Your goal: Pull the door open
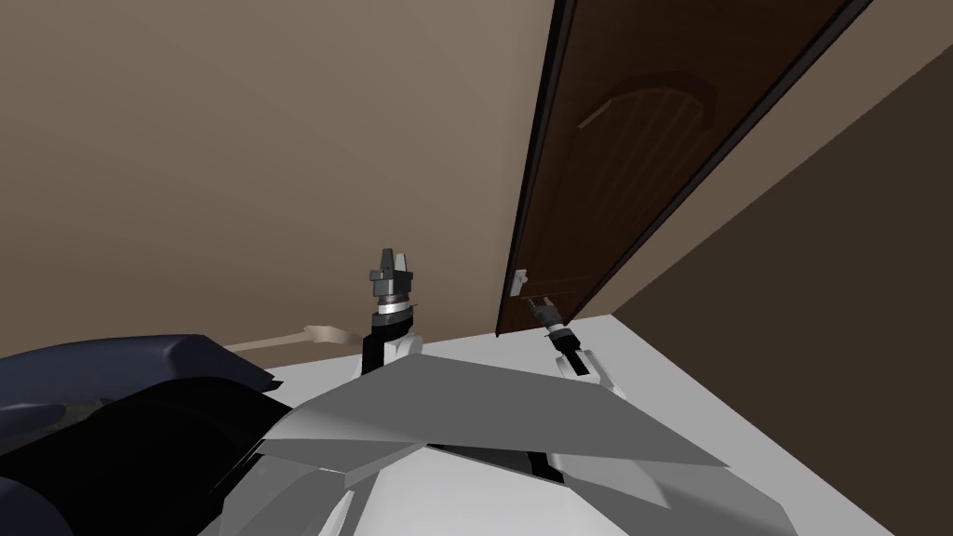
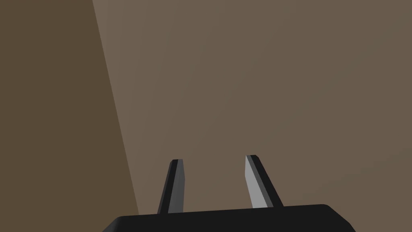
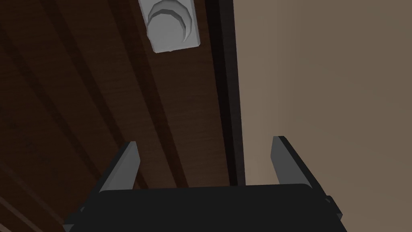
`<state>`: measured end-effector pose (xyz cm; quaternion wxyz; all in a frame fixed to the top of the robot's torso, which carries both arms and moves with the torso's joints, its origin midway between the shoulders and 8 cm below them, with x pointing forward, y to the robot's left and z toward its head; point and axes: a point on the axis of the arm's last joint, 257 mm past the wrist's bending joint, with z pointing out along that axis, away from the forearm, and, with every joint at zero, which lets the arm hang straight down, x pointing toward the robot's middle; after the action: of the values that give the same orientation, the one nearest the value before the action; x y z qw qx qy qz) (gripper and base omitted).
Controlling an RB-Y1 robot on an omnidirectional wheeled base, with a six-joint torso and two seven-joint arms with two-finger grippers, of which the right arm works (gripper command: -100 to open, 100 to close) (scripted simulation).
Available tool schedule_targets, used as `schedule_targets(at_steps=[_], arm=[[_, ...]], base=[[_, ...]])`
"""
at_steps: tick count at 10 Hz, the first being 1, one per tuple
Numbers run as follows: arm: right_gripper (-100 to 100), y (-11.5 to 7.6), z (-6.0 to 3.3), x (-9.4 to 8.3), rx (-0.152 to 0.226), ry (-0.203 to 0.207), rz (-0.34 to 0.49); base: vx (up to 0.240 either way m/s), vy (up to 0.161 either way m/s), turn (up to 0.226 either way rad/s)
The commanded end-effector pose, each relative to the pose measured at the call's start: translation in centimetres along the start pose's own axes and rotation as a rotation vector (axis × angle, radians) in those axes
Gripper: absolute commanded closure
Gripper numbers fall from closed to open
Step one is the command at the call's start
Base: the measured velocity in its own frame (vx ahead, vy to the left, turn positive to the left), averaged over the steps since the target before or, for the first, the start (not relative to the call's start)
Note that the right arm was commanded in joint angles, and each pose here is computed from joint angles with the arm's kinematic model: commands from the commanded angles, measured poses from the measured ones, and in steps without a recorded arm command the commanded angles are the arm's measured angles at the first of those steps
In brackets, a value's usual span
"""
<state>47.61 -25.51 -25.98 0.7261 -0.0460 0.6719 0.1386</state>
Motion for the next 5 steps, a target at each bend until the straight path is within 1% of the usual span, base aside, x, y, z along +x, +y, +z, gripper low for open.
schedule_targets(at_steps=[1,3,4,5], arm=[[-100,-0.6,-0.10,1.0,0.004,0.026,-0.035],[-100,-1.5,-0.26,2.6,0.008,0.070,-0.092],[-100,-1.7,-0.32,3.1,0.010,0.083,-0.108],[-100,-1.4,-0.22,2.7,0.009,0.073,-0.095]], base=[[0.093,-0.041,0.027],[0.097,-0.061,0.037],[0.103,-0.048,0.033],[0.045,-0.017,0.007]])
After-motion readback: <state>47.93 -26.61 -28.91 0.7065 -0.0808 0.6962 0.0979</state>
